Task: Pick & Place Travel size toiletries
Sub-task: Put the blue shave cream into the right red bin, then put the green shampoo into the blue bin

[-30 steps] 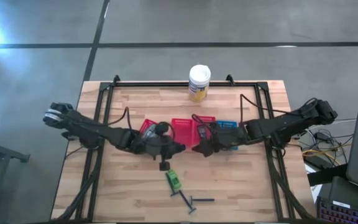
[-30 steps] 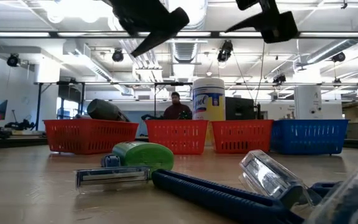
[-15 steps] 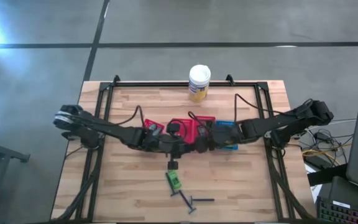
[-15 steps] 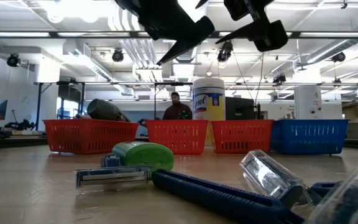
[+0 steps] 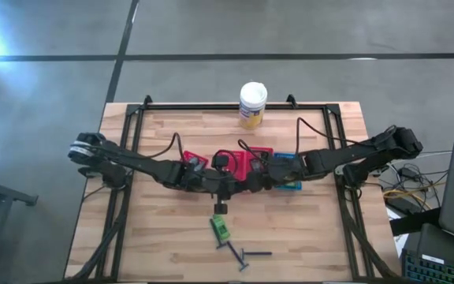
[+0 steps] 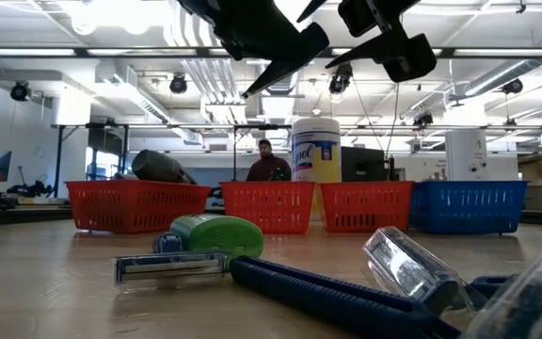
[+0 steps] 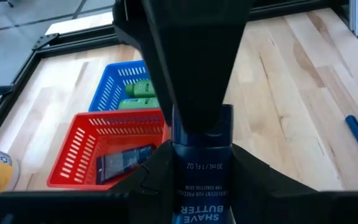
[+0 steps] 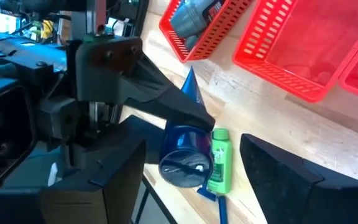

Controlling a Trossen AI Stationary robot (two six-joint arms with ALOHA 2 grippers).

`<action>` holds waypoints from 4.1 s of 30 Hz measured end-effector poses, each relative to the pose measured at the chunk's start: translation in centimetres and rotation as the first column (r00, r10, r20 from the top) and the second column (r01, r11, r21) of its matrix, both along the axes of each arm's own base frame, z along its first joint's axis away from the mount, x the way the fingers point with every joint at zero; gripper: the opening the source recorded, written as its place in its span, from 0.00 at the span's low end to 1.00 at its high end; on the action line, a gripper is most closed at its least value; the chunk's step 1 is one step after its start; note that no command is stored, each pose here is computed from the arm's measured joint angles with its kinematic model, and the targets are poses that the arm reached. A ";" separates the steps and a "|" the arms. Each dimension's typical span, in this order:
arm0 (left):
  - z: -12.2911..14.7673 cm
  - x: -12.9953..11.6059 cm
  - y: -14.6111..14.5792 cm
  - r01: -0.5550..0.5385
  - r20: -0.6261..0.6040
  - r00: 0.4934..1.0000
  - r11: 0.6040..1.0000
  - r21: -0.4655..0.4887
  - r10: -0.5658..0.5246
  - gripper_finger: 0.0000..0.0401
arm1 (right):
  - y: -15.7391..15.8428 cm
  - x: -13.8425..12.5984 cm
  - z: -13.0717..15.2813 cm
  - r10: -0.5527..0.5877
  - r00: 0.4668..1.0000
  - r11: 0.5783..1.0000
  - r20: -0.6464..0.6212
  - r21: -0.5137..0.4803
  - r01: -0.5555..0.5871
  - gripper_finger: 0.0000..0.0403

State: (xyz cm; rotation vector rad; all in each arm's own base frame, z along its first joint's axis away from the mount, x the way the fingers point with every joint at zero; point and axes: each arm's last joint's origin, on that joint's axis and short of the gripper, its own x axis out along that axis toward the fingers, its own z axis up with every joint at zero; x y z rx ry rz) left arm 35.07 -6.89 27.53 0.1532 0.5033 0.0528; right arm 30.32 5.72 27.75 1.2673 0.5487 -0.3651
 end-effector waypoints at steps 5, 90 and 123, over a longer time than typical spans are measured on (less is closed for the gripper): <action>0.2 0.1 0.1 -0.004 0.022 1.000 1.000 -0.006 0.004 0.29 | 0.0 0.0 0.0 -0.001 1.000 1.000 -0.001 -0.001 0.001 0.59; -6.1 -4.6 -2.8 0.268 -0.383 0.882 0.961 -0.072 -0.275 0.66 | -0.4 -0.8 -5.2 -0.162 0.604 0.493 -0.781 -0.594 -0.636 0.77; -13.0 -0.2 -3.8 0.515 -0.450 0.700 0.828 -0.219 -0.555 0.53 | 0.7 -3.8 -0.6 -0.092 0.755 0.591 -0.649 -0.646 -0.483 0.79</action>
